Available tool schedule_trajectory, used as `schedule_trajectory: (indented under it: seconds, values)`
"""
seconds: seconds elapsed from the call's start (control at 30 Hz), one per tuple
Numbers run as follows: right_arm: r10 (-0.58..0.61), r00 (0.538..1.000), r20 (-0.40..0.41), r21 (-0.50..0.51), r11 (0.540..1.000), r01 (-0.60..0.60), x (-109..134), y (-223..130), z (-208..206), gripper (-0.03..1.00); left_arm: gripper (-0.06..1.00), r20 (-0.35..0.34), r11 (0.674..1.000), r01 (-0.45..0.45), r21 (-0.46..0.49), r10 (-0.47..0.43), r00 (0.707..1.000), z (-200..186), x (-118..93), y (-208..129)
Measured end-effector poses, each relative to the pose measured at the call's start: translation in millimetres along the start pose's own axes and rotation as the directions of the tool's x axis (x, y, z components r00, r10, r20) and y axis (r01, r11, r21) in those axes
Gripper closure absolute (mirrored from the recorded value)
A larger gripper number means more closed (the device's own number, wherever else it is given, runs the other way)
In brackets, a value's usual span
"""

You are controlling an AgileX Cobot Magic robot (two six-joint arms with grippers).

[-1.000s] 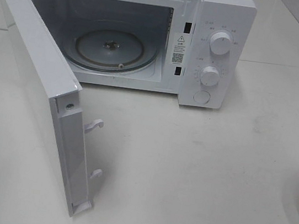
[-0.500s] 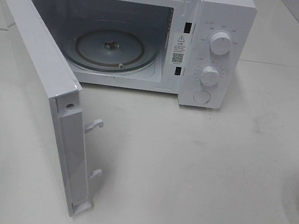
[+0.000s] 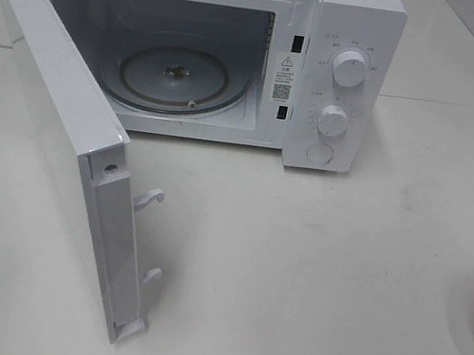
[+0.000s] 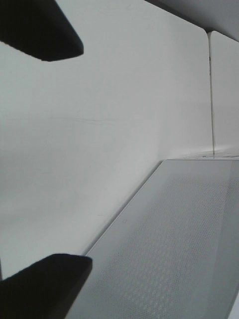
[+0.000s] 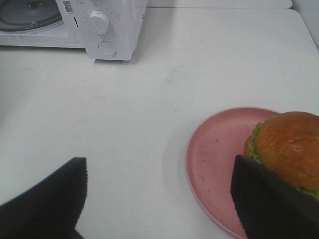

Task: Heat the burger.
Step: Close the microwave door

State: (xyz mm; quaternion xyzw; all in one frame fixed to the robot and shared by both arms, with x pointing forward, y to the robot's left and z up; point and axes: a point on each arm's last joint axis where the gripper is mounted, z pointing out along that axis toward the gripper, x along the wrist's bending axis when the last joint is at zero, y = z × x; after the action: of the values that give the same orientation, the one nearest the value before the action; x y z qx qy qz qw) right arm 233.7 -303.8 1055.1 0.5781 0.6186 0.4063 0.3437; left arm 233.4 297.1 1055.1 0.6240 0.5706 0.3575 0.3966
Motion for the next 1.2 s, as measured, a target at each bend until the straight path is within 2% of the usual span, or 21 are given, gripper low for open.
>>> schedule_trajectory:
  seconds: [0.1,0.23,0.33,0.4,0.43,0.47,0.5,0.53,0.57,0.6,0.63,0.67,0.7,0.73,0.77,0.87,1.0,1.07,1.17,1.2]
  values:
    - [0.0,1.0,0.0,0.0,1.0,0.0,0.0,0.0,0.0,0.2,-0.05,-0.003,0.999,-0.001,-0.041,0.001,1.0,-1.5,0.2,7.6]
    - [0.0,1.0,0.0,0.0,1.0,0.0,0.0,0.0,0.0,0.2,-0.03,-0.01,0.999,-0.002,-0.036,0.002,1.0,4.9,1.3,15.2]
    - [0.0,1.0,0.0,0.0,1.0,0.0,0.0,0.0,0.0,0.2,0.03,-0.011,1.0,0.0,-0.017,-0.001,1.0,15.3,2.1,23.6]
    - [0.0,1.0,0.0,0.0,1.0,0.0,0.0,0.0,0.0,0.2,0.14,-0.013,1.0,0.003,0.006,-0.003,1.0,26.4,3.0,31.0]
    - [0.0,1.0,0.0,0.0,1.0,0.0,0.0,0.0,0.0,0.2,0.14,-0.013,1.0,0.003,0.006,-0.003,1.0,26.4,3.0,31.0]
    - [0.0,1.0,0.0,0.0,1.0,0.0,0.0,0.0,0.0,0.2,0.26,-0.014,1.0,0.004,0.03,-0.004,1.0,34.6,3.6,35.1]
    - [0.0,1.0,0.0,0.0,1.0,0.0,0.0,0.0,0.0,0.2,0.31,-0.015,0.999,0.004,0.046,-0.004,1.0,39.3,4.0,37.0]
    - [0.0,1.0,0.0,0.0,1.0,0.0,0.0,0.0,0.0,0.2,0.31,-0.015,0.999,0.004,0.046,-0.004,1.0,39.3,4.0,37.0]
    - [0.0,1.0,0.0,0.0,1.0,0.0,0.0,0.0,0.0,0.2,0.45,-0.015,0.996,0.007,0.087,-0.006,1.0,49.6,4.6,40.1]
    - [0.0,1.0,0.0,0.0,1.0,0.0,0.0,0.0,0.0,0.2,0.52,-0.015,0.995,0.008,0.104,-0.007,1.0,54.0,4.8,41.2]
    - [0.0,1.0,0.0,0.0,1.0,0.0,0.0,0.0,0.0,0.2,0.52,-0.015,0.995,0.008,0.104,-0.007,1.0,54.0,4.8,41.2]
    - [0.0,1.0,0.0,0.0,1.0,0.0,0.0,0.0,0.0,0.2,0.69,-0.015,0.99,0.011,0.144,-0.008,1.0,64.3,5.4,42.8]
    - [0.0,1.0,0.0,0.0,1.0,0.0,0.0,0.0,0.0,0.2,0.78,-0.016,0.984,0.013,0.18,-0.011,1.0,76.6,6.1,43.0]
    - [0.0,1.0,0.0,0.0,1.0,0.0,0.0,0.0,0.0,0.2,0.78,-0.016,0.984,0.013,0.18,-0.011,1.0,76.6,6.1,43.0]
    - [0.0,1.0,0.0,0.0,1.0,0.0,0.0,0.0,0.0,0.2,0.88,-0.016,0.981,0.014,0.194,-0.011,1.0,82.1,6.5,41.8]
    - [0.0,1.0,0.0,0.0,1.0,0.0,0.0,0.0,0.0,0.2,0.93,-0.021,0.981,0.016,0.193,-0.012,1.0,100.4,7.8,39.8]
    - [0.0,1.0,0.0,0.0,1.0,0.0,0.0,0.0,0.0,0.2,0.94,-0.027,0.988,0.016,0.157,-0.011,1.0,115.5,9.0,35.9]
    - [0.0,1.0,0.0,0.0,1.0,0.0,0.0,0.0,0.0,0.2,0.94,-0.034,0.997,0.0,0.081,0.002,0.999,131.7,10.4,28.8]
    - [0.0,1.0,0.0,0.0,1.0,0.0,0.0,0.0,0.0,0.2,0.94,-0.037,0.998,-0.003,0.06,0.005,0.999,135.4,10.7,26.8]
    - [0.0,1.0,0.0,0.0,1.0,0.0,0.0,0.0,0.0,0.2,0.94,-0.042,1.0,-0.006,0.02,0.007,0.999,141.3,11.3,24.0]
